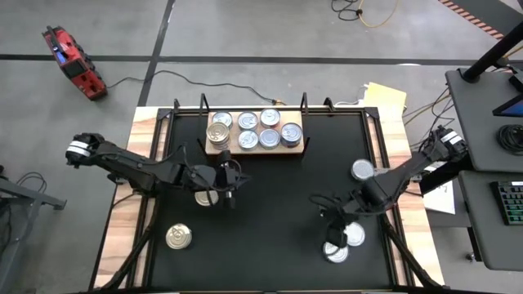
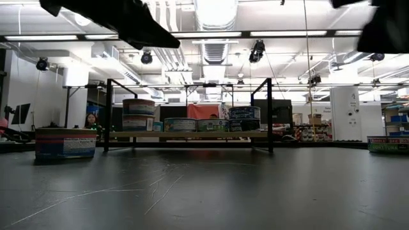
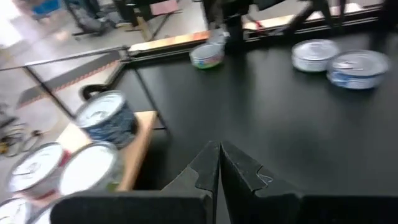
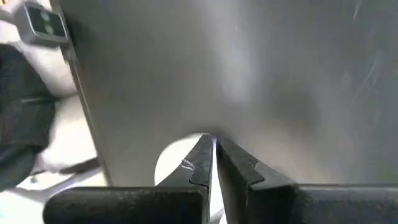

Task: Stack canned seafood by type on shelf
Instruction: Stack the blue tuna can on top of the other blue tuna cans on the shelf

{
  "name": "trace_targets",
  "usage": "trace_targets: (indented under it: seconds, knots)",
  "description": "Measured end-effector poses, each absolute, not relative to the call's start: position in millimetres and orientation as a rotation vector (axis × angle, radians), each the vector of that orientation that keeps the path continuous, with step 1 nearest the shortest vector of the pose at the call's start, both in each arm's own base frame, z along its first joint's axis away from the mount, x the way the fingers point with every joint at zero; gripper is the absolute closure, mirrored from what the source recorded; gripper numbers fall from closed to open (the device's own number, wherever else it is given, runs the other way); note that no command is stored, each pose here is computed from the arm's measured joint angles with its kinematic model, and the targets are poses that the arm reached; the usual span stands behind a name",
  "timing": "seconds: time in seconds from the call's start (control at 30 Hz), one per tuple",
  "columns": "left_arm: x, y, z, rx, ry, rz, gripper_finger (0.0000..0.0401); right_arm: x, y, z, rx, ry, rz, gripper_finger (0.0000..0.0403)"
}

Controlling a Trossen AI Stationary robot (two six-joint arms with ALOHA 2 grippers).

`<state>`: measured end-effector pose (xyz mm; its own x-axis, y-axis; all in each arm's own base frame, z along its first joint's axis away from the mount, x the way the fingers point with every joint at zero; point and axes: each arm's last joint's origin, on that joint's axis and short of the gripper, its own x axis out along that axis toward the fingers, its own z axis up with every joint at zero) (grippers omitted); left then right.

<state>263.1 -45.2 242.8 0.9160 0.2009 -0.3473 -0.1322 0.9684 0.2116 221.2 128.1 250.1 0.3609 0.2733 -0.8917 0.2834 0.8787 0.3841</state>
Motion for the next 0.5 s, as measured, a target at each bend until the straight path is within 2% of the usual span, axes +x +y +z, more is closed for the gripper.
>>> trace_targets:
  seconds: [0.3,0.5]
  knots:
    - [257.3,-75.9,244.9,0.157,0.334,0.060,0.0401,197.5,158.1,241.3,0.637,1.309,-0.030,0.0390]
    - [253.0,-91.9,247.4,0.147,0.300,0.007,0.0401,200.2,176.3,218.9,0.579,1.368,-0.064,0.0390]
